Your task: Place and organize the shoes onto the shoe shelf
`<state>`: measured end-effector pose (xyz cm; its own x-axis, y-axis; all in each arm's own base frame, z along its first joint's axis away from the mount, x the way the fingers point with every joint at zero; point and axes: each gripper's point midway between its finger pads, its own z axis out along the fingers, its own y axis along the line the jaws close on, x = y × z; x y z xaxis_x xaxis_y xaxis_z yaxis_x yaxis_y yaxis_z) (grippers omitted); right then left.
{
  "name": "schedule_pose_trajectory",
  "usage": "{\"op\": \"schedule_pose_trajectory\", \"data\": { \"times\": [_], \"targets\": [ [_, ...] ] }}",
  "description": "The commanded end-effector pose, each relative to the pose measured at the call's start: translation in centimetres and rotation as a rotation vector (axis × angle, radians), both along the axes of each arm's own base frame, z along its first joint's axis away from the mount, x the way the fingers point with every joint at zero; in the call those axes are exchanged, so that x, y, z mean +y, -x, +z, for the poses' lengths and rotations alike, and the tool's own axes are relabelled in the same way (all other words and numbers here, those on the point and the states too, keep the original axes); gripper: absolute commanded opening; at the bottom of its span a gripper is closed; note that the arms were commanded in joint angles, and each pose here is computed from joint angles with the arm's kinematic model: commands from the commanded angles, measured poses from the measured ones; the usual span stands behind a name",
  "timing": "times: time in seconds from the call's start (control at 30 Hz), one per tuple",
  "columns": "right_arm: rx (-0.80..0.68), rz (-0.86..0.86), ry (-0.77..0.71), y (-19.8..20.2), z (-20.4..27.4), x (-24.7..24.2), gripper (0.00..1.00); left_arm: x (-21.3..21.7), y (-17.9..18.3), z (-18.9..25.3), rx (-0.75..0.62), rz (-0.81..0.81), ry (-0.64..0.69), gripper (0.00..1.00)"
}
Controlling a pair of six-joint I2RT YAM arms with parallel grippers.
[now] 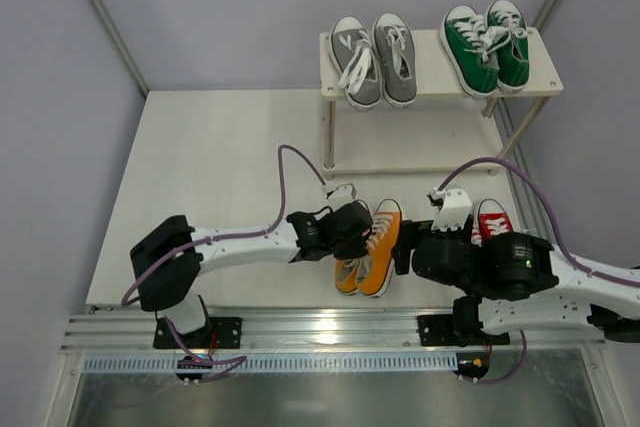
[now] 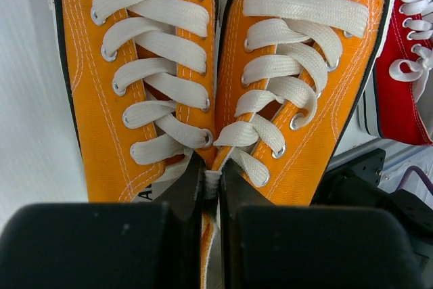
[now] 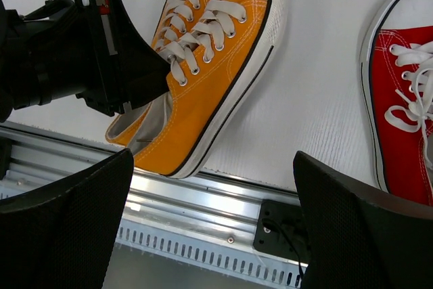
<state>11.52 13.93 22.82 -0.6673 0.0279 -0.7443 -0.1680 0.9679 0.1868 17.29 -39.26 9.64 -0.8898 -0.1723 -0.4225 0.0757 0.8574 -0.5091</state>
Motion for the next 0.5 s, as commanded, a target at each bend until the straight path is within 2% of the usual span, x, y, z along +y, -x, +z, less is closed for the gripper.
{"op": "schedule_pose_trajectory", "data": {
  "times": [0.0,0.03,0.1,0.17,0.2,0.27,0.3,0.47],
  "targets": [
    [-0.003,-0.011,-0.015,0.0,-0.4,0.1,1.0,-2.4,-1.5,2.8,-0.075,0.03,0.12,0.0],
    [0.001,-0.009,-0.011,0.0,-0.8,0.2,1.0,-2.1,-1.4,1.9,-0.066,0.032,0.109,0.12],
    [0.011,-0.008,-0.008,0.1,-1.3,0.4,1.0,-2.0,-1.2,1.5,-0.061,0.033,0.106,0.28],
    [0.024,-0.005,-0.006,0.3,-2.1,0.6,1.0,-1.7,-1.4,1.2,-0.073,0.038,0.104,0.36],
    [0.028,-0.003,-0.007,0.4,-2.2,0.6,1.0,-1.6,-1.4,1.2,-0.079,0.036,0.102,0.44],
    [0.035,-0.007,-0.011,0.4,-2.8,0.8,1.0,-1.5,-1.5,1.1,-0.092,0.038,0.104,0.51],
    [0.042,-0.005,-0.015,0.5,-3.0,0.9,1.0,-1.4,-1.5,1.0,-0.092,0.038,0.104,0.58],
    [0.06,-0.013,-0.034,0.8,-3.6,1.1,1.0,-0.3,-1.3,3.5,-0.124,0.031,0.111,0.67]
  ]
}}
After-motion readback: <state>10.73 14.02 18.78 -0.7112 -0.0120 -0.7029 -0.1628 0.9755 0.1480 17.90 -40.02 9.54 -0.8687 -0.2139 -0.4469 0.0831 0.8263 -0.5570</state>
